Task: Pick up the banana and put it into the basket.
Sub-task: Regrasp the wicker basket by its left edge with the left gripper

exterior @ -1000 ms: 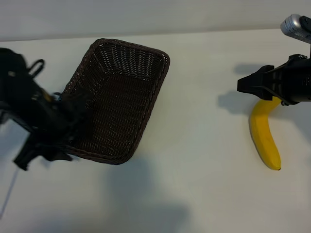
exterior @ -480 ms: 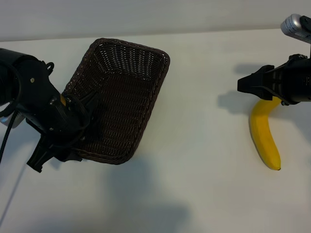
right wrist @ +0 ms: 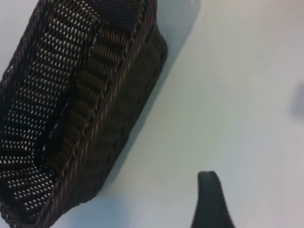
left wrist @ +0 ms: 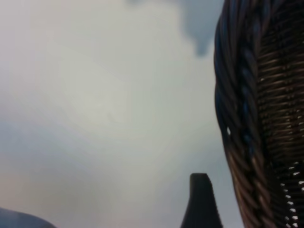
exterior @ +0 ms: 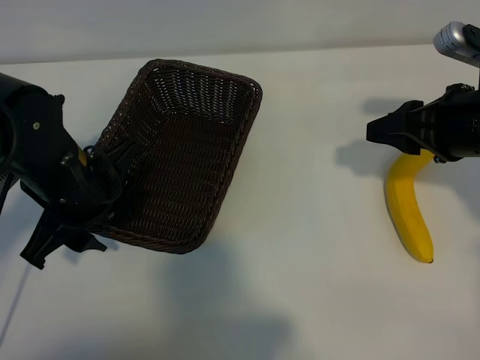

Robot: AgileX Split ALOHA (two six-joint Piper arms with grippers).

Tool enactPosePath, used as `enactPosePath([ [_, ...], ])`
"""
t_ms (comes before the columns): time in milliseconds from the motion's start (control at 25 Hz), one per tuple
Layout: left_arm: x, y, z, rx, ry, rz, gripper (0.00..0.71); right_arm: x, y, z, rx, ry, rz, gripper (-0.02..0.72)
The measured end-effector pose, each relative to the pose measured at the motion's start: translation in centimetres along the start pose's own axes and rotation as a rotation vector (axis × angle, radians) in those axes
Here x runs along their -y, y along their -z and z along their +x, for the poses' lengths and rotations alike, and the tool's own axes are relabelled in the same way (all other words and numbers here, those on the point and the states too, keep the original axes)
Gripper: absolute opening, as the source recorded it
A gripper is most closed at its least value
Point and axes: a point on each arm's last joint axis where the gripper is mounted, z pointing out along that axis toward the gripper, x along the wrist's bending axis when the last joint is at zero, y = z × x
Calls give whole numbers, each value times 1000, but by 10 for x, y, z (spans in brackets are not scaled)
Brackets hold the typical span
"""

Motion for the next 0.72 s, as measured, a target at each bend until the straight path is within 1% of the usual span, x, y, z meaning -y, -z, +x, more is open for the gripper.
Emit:
enactPosePath([
  [120, 0, -4, -3, 1, 17, -1, 548, 0, 0, 0, 0, -1, 0, 474],
  [320, -1, -17, -7, -25, 23, 3, 548, 0, 0, 0, 0, -1, 0, 474],
  [560, -3, -23, -12, -3, 42, -8, 548, 0, 0, 0, 0, -1, 0, 474],
  [720, -4, -32, -15, -21, 41, -18, 548, 0, 0, 0, 0, -1, 0, 474],
])
